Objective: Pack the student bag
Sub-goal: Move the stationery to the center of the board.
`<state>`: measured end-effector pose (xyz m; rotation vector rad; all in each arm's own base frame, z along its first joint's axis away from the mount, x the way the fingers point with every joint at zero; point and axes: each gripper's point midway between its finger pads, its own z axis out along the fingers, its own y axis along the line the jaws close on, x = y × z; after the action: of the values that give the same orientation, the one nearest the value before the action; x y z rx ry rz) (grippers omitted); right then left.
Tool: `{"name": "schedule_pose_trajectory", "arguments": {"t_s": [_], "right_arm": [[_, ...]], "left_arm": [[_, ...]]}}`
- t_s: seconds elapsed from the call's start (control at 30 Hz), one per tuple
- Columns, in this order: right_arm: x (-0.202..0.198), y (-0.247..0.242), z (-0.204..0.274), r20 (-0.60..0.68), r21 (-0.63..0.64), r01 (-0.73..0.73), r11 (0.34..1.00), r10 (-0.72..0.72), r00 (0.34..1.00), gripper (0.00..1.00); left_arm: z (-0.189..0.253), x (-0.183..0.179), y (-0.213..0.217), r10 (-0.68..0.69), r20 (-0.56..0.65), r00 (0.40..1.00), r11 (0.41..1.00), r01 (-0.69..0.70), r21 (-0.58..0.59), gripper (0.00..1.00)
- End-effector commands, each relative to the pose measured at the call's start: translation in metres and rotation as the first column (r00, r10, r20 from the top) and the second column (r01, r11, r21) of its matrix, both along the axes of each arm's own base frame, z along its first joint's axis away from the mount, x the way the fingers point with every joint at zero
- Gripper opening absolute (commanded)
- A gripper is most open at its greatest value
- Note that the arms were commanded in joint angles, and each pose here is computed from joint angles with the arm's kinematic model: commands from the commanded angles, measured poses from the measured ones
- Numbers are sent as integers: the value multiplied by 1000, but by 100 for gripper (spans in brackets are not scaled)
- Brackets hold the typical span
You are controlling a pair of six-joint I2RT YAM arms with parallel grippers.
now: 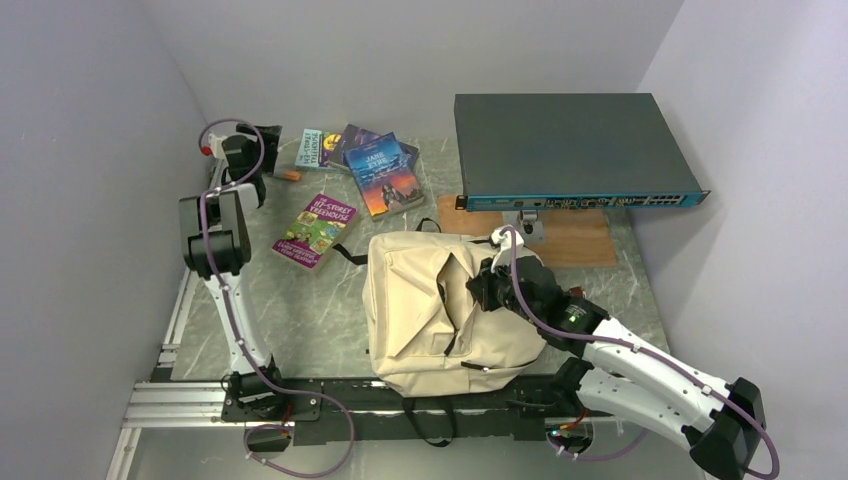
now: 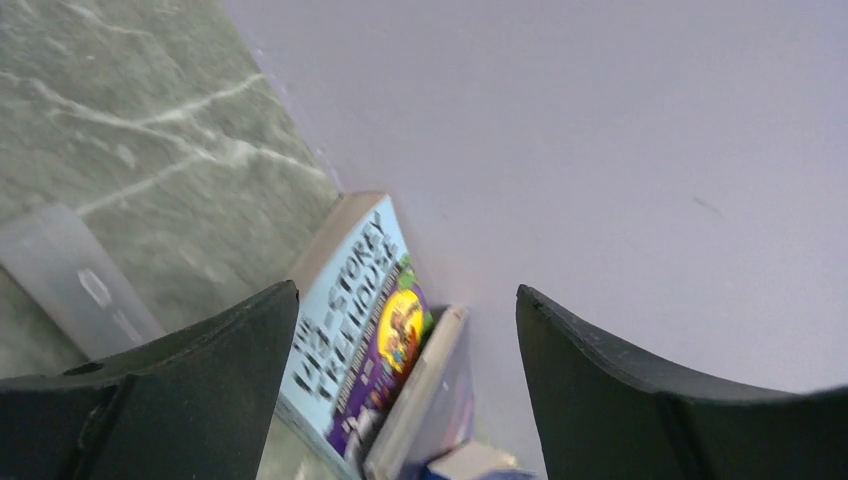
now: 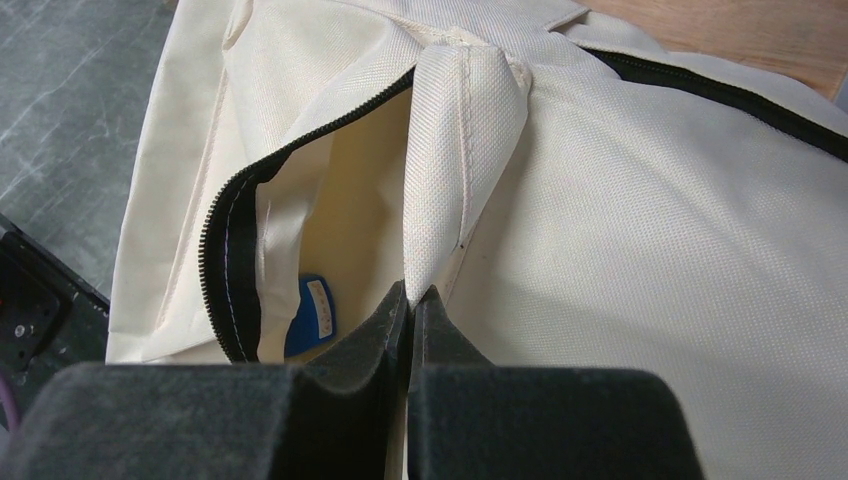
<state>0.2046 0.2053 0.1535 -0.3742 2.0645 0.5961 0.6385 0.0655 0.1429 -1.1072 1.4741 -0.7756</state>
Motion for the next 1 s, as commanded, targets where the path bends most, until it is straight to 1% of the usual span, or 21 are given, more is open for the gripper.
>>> {"name": "schedule_pose_trajectory", "arguments": {"t_s": [0.0,0.07,0.2,0.33,0.37,0.4,0.53,0.57,0.77,0.87,0.93,0.97], "right_arm": [[4,6,25,38,44,-9,999,8,999,0],[4,7,26,34,52,-6,999,5,999,0],[3,7,26,25,64,2,998,-3,1000,0],[4,9,26,23,68,0,998,-1,1000,0],[5,10,26,21,67,-2,998,0,1000,0],[5,11,27,23,68,-4,998,2,1000,0],[5,13,32,34,73,-15,997,13,999,0],[6,13,34,36,74,-14,997,12,999,0],[5,11,37,42,84,-7,996,4,999,0],[3,12,35,36,86,-19,996,16,999,0],[2,13,35,36,86,-25,996,22,999,0],[3,13,35,37,85,-22,996,19,999,0]], "left_arm": [[23,37,2,-20,209,978,998,31,-49,84],[15,48,3,-26,202,979,999,34,-33,84],[-13,48,7,-3,92,996,1000,5,-20,85],[-40,35,5,0,-85,996,999,-4,-45,87],[-52,28,4,-2,-159,987,998,-8,-59,87],[-60,23,2,-6,-207,978,997,-9,-70,87],[-86,8,-6,-50,-355,933,994,12,-108,88],[-96,2,-8,-60,-405,912,993,13,-117,88],[-119,-28,-7,-78,-548,833,996,41,-81,89],[-126,-43,-4,-86,-627,774,996,69,-52,89],[-132,-60,-4,-99,-681,725,995,72,-67,89],[-133,-68,-5,-110,-688,717,994,77,-80,89]]}}
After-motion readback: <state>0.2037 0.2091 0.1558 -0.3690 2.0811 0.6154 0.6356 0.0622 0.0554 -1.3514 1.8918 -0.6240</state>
